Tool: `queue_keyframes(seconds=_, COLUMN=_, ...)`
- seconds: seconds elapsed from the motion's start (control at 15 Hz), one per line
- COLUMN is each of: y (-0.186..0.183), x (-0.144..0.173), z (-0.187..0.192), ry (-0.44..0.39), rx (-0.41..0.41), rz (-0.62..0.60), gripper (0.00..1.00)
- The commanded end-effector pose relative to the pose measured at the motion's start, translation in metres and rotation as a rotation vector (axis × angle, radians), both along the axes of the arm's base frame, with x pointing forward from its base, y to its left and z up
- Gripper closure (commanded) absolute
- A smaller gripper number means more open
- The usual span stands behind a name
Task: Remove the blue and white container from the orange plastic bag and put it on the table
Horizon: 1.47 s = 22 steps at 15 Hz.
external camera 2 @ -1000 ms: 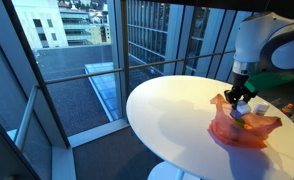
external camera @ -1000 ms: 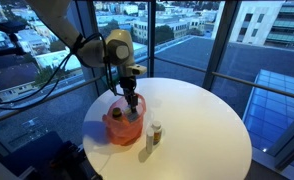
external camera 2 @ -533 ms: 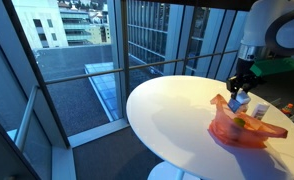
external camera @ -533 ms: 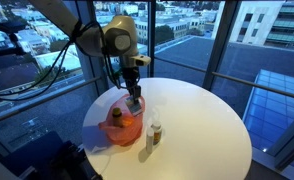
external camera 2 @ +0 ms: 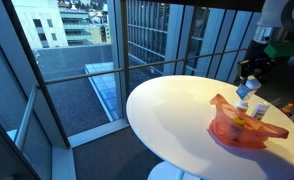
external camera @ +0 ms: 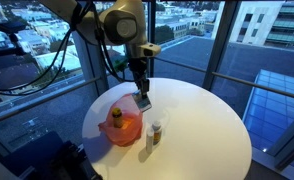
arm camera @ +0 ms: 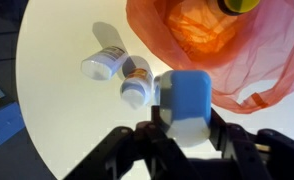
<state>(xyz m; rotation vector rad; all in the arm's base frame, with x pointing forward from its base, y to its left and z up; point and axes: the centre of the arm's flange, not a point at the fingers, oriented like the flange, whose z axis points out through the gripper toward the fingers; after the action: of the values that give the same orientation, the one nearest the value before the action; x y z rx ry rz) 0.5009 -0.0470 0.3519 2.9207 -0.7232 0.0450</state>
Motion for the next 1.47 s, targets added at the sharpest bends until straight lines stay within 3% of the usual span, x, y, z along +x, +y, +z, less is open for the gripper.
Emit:
queue_keyframes(seconds=0.0, y=-0.024, x=-0.004, z=0.012, ry=0.007, rx=0.025, rz=-0.024, gripper=0.79)
queue_keyframes(seconds=0.67, y=-0.038, x=0.013, z=-0.032, ry=0.051, rx=0.089, rz=-0.002, gripper=0.79)
queue_keyframes(seconds=1.4, y=-0.052, x=0.063, z=-0.077, ry=0.086, rx=0.138, rz=0.036, gripper=0.79)
